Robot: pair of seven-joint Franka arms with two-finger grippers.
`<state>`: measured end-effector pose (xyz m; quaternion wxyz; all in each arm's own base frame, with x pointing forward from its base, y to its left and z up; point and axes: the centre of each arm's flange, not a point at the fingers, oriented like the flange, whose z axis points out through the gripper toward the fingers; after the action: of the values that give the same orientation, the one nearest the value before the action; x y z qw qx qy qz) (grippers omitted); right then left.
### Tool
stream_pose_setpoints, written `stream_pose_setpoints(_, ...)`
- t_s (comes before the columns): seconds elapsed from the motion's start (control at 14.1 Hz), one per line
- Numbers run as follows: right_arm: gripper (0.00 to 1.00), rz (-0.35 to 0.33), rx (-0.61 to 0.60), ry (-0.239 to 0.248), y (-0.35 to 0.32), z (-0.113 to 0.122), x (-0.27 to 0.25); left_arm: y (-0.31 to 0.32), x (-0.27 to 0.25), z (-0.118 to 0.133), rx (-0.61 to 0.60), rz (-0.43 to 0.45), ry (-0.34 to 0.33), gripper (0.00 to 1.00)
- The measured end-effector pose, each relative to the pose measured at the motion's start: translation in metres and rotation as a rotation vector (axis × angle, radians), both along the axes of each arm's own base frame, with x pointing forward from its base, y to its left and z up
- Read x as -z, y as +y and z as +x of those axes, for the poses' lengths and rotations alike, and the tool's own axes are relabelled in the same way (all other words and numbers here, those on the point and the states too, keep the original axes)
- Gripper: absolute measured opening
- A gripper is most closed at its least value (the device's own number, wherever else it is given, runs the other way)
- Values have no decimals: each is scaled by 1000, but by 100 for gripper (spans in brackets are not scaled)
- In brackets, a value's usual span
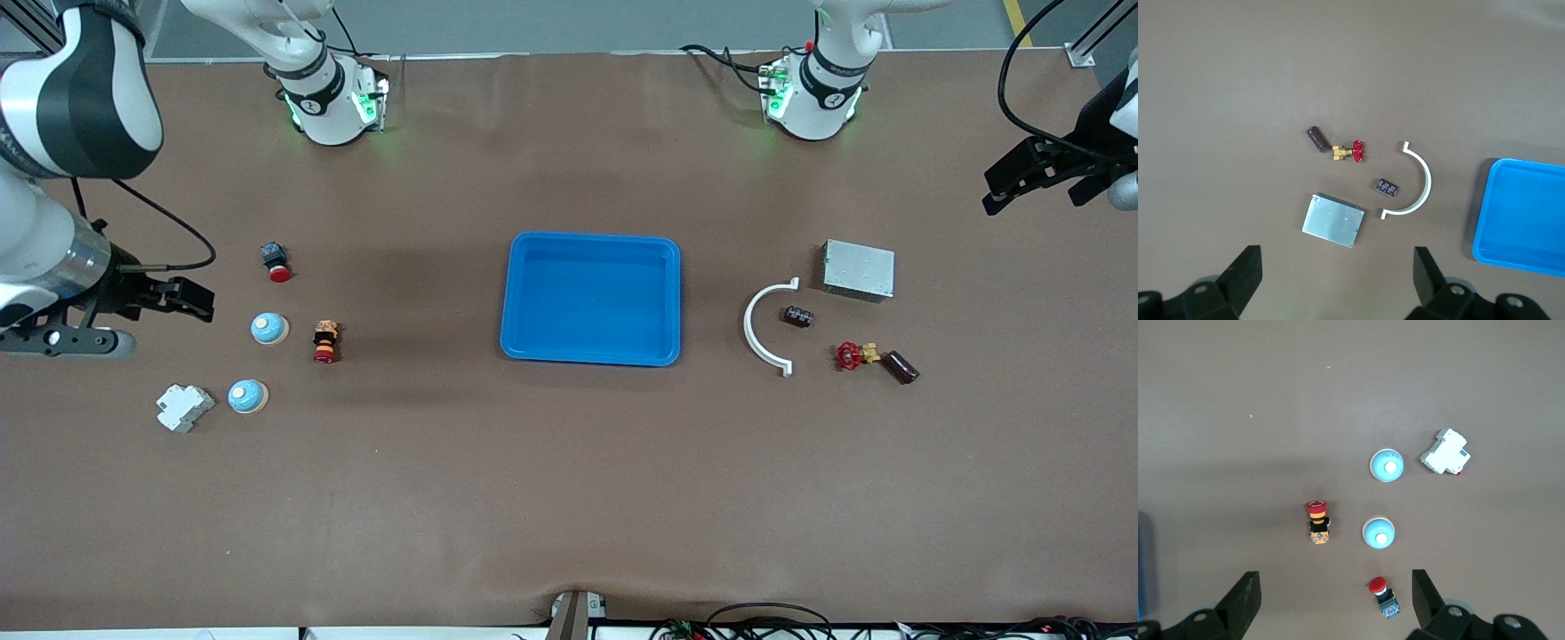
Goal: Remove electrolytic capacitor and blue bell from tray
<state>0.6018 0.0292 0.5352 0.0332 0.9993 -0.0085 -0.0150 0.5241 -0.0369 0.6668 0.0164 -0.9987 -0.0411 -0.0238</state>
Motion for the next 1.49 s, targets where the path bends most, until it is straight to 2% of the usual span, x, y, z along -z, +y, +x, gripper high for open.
stream_pose_setpoints(0.36,100,-2,7,13,-1,-11,-30,-3,0,0,5,0,0,100)
stream_pose_setpoints(0.64,100,14,7,2,-1,-14,-47,-7,-1,-1,13,-1,-3,100)
stream_pose_setpoints(1.14,100,51,-11,-6,-11,-15,-64,-17,-1,-1,26,-1,-3,100)
stream_pose_setpoints(1.49,100,101,37,-30,-48,-17,-76,-18,-1,-2,27,-1,-3,100)
